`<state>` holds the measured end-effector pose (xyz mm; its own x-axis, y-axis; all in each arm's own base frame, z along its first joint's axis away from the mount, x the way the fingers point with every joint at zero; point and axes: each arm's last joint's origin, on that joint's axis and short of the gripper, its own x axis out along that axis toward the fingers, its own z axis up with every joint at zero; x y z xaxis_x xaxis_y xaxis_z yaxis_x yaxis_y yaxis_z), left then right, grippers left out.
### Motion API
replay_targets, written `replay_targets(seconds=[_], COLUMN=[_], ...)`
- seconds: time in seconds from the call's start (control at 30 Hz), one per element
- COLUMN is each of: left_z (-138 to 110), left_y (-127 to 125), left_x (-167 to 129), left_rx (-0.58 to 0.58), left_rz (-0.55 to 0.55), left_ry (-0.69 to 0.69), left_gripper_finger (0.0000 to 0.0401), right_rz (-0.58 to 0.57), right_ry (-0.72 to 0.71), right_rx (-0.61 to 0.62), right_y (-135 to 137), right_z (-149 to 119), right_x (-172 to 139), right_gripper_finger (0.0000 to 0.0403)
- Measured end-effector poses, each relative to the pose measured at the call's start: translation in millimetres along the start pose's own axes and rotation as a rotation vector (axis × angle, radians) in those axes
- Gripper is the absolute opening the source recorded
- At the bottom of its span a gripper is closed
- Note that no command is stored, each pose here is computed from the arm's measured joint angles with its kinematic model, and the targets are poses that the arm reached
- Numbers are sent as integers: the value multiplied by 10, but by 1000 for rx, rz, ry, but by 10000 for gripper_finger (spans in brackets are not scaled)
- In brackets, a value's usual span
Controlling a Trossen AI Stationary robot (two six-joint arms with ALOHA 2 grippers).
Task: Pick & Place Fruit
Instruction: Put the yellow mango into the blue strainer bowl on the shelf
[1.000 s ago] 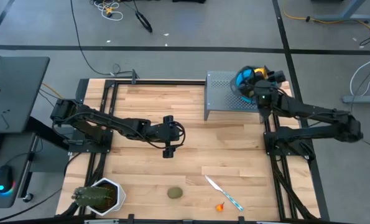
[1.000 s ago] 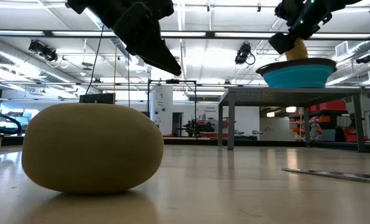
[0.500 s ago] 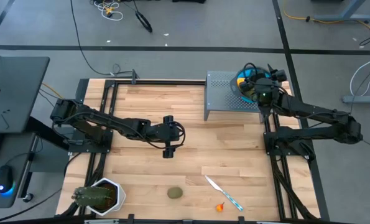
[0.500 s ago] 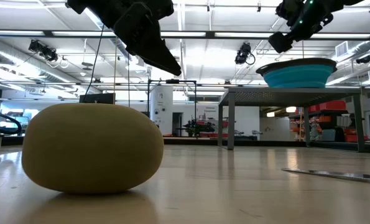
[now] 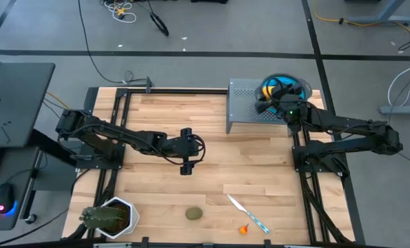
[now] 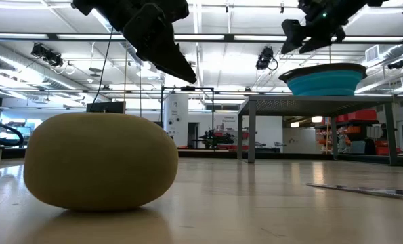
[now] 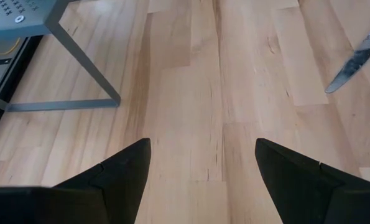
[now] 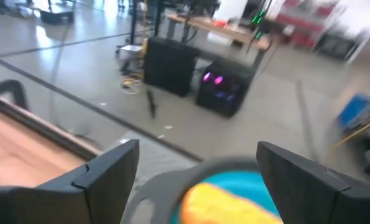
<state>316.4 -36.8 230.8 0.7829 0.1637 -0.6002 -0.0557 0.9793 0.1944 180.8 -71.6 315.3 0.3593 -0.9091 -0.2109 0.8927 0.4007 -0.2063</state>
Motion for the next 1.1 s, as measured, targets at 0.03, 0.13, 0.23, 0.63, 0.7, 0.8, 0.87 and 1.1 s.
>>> replay_targets(seconds=[0.03,0.13,0.23,0.63,0.7,0.8,0.87,1.1], left_z=[1,-8,-25,-38,-36,-36,-36,-37], left_y=[0,-1,-1,-1,-1,-1,-2,-1], left_x=[0,-1,-1,-2,-3,-3,-3,-2], left_rx=[-3,-16,-14,-2,2,12,12,20], left_rz=[0,-1,-1,-1,-1,-1,-2,-4], left_ry=[0,9,26,40,38,38,38,39], left_gripper_finger=[295,295,295,295,295,295,295,295], right_rz=[15,70,165,321,325,287,266,194], right_ry=[16,68,98,171,210,260,278,280], right_rx=[29,117,207,358,370,366,361,373], right_y=[-4,-20,-39,-263,-279,-307,-323,-419], right_z=[-18,-66,-68,-86,-119,-172,-193,-201], right_x=[8,33,26,-183,-176,-145,-125,-51], right_gripper_finger=[334,334,334,334,334,334,334,334])
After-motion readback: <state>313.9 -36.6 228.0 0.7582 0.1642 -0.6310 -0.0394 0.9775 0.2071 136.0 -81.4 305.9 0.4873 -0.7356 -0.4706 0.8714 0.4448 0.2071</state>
